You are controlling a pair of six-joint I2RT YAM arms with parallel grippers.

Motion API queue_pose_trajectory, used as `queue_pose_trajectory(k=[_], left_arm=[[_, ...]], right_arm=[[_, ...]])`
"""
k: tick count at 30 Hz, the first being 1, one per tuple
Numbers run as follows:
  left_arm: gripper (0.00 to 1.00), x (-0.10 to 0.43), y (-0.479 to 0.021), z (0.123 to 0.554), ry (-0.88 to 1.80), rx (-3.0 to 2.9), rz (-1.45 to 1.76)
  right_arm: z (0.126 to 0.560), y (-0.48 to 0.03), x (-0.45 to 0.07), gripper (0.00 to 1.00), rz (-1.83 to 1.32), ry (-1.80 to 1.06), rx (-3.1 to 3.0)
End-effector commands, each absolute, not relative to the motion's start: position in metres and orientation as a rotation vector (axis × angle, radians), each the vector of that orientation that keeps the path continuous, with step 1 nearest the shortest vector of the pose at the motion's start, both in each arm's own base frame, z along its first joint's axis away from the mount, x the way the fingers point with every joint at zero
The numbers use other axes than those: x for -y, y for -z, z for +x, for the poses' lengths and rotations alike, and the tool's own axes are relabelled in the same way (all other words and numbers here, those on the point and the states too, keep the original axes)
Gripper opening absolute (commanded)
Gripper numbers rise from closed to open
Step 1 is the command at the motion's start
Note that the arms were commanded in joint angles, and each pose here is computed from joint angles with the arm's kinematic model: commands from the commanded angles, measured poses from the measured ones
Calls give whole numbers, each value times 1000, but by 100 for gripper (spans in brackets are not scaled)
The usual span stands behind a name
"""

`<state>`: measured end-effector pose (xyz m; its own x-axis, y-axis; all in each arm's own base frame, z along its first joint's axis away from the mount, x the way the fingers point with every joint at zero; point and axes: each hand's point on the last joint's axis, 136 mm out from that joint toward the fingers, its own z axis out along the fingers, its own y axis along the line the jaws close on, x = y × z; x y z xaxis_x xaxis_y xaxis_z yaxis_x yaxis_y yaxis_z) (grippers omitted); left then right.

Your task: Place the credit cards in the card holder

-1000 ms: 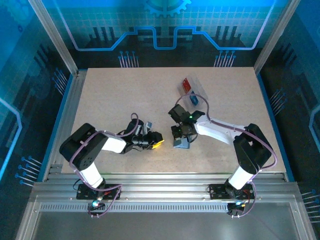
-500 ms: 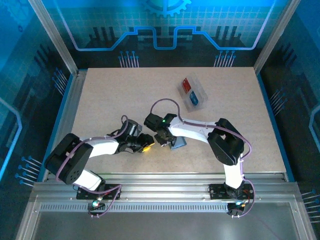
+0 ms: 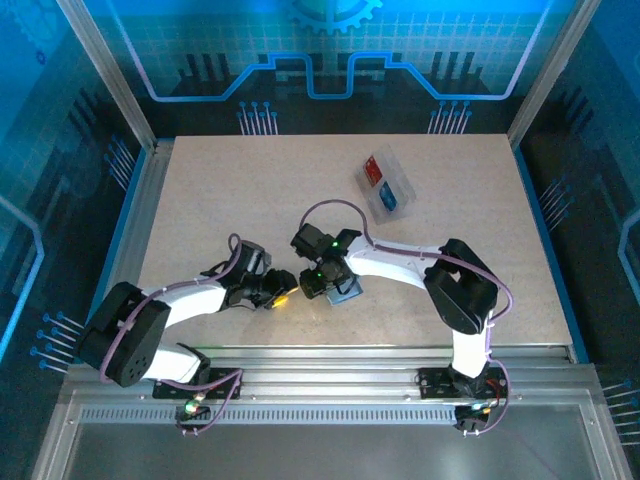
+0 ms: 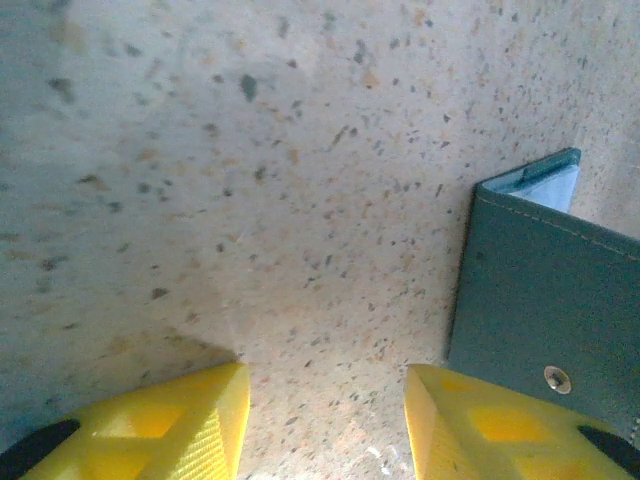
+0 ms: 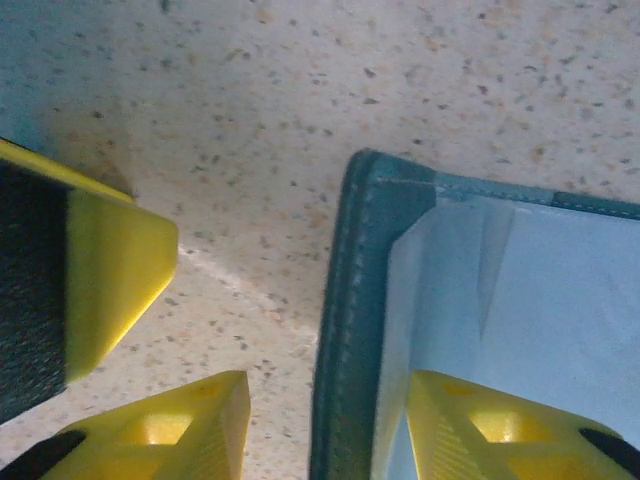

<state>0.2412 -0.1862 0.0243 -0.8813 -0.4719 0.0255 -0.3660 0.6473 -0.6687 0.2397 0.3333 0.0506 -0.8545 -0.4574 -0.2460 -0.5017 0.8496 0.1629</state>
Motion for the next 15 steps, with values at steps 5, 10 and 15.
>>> queue_pose_trajectory(k=[5, 10, 15], left_arm=[[48, 165, -22, 227, 980, -2743, -755], [49, 155, -34, 228, 988, -2710, -777], [50, 152, -47, 231, 1003, -2688, -764]], right_arm=[[234, -43, -353, 53, -717, -640, -2840], [230, -35, -360, 63, -734, -722, -2837], [224, -39, -372, 70, -745, -889, -2817]])
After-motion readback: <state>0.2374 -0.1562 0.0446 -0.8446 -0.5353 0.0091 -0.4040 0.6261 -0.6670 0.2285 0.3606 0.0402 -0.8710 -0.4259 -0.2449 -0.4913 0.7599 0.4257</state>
